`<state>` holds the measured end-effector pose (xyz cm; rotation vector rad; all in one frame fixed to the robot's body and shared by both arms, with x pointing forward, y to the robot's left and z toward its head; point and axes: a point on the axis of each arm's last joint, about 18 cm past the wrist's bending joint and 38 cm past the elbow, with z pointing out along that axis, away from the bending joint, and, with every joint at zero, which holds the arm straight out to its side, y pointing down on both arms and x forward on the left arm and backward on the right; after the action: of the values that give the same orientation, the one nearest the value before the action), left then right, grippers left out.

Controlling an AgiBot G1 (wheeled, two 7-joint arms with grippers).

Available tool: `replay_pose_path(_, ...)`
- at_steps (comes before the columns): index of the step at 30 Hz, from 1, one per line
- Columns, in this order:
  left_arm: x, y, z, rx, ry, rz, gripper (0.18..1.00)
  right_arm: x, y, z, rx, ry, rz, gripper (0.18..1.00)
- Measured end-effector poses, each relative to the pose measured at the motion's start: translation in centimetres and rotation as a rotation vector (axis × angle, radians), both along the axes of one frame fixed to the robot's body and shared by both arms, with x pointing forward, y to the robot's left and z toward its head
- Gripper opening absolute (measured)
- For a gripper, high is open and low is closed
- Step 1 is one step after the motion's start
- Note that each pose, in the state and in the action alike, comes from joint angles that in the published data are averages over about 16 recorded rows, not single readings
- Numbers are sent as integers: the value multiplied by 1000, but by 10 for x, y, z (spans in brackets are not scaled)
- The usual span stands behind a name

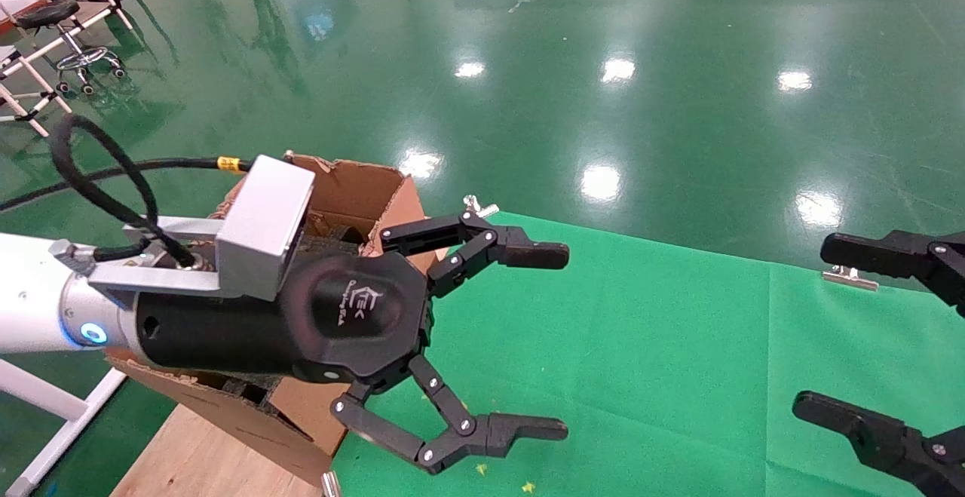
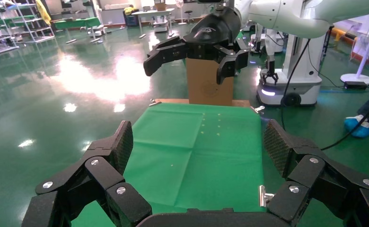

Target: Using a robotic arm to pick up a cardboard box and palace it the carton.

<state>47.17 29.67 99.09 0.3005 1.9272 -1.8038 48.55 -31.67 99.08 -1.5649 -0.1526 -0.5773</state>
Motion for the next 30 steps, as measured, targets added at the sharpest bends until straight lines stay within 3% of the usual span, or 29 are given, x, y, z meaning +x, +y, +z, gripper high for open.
replay_pose_path(30, 3, 3, 1, -3, 5, 14, 1001, 0, 0, 0, 0, 0, 0, 1001)
